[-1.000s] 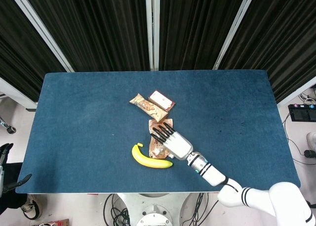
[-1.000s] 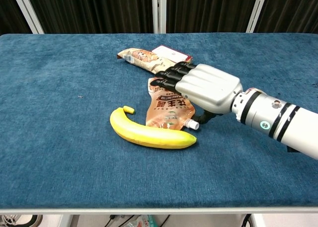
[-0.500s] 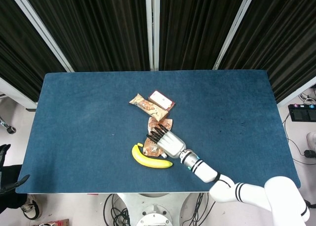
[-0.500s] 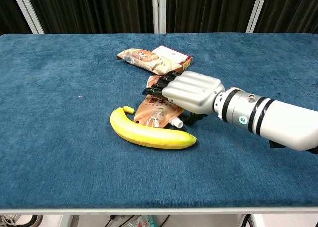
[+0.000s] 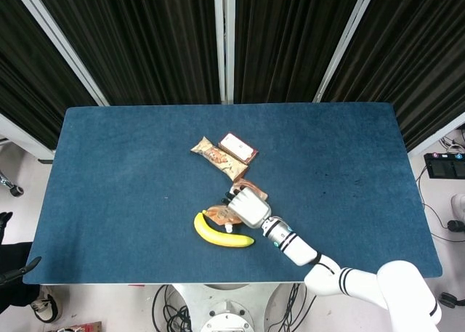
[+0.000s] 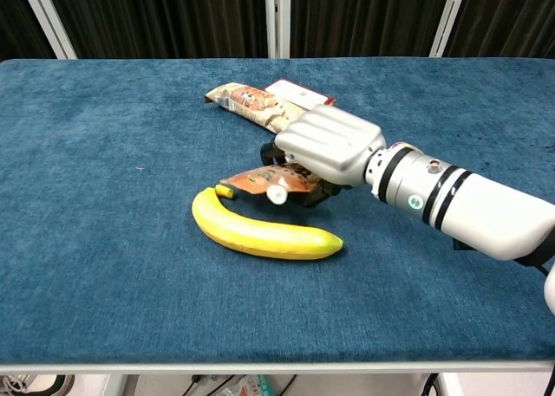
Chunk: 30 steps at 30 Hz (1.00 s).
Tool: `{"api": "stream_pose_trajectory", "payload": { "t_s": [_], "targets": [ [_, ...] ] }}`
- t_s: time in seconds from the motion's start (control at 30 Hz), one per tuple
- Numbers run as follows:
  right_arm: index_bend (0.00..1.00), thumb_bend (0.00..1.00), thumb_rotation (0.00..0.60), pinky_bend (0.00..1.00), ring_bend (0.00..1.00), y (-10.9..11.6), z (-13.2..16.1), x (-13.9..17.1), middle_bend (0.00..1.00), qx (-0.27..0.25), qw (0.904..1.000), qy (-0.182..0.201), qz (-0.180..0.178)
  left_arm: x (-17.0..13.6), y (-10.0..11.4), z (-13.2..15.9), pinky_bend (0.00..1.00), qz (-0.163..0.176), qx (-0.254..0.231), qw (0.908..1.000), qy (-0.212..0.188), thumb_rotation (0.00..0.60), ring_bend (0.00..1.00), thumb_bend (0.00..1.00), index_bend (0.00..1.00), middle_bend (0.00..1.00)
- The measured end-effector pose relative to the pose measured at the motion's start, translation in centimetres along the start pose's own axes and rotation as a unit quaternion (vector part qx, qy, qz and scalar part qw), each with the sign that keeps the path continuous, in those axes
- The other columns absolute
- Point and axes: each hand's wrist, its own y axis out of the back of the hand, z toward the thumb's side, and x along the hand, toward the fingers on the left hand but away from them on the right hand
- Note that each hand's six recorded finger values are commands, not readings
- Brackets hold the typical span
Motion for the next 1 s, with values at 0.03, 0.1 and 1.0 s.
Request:
{"api": "stream_pose_trajectory", "payload": {
  "t_s": [0.03,0.1,1.0],
  "targets": [
    [0.83,0.5,0.495,0.67,0.62,0.1,-0.2,0.1,0.65,0.0,1.0,-0.001,-0.009,0.0,0.0,0.0,0.21,0.0,0.0,1.0,0.0,0.431,0.11,0.09,0.11,0.09],
    [0.85,0.5,0.6,0.68,0.63,0.3,-0.4,0.2,0.66,-0.001,0.9998,0.0,-0.021,0.0,0.0,0.0,0.21,0.0,-0.001,1.0,-0.001,0.433,0.11,0.09,0.11,0.09],
    [0.91,0.53,0.6,0.74,0.68,4.7,-3.4,1.6,0.71,0.002,0.9929,-0.021,-0.117,0.1,0.4,0.4,0.21,0.006,-0.001,1.0,-0.003,0.433,0.11,0.09,0.11,0.09]
  ]
}}
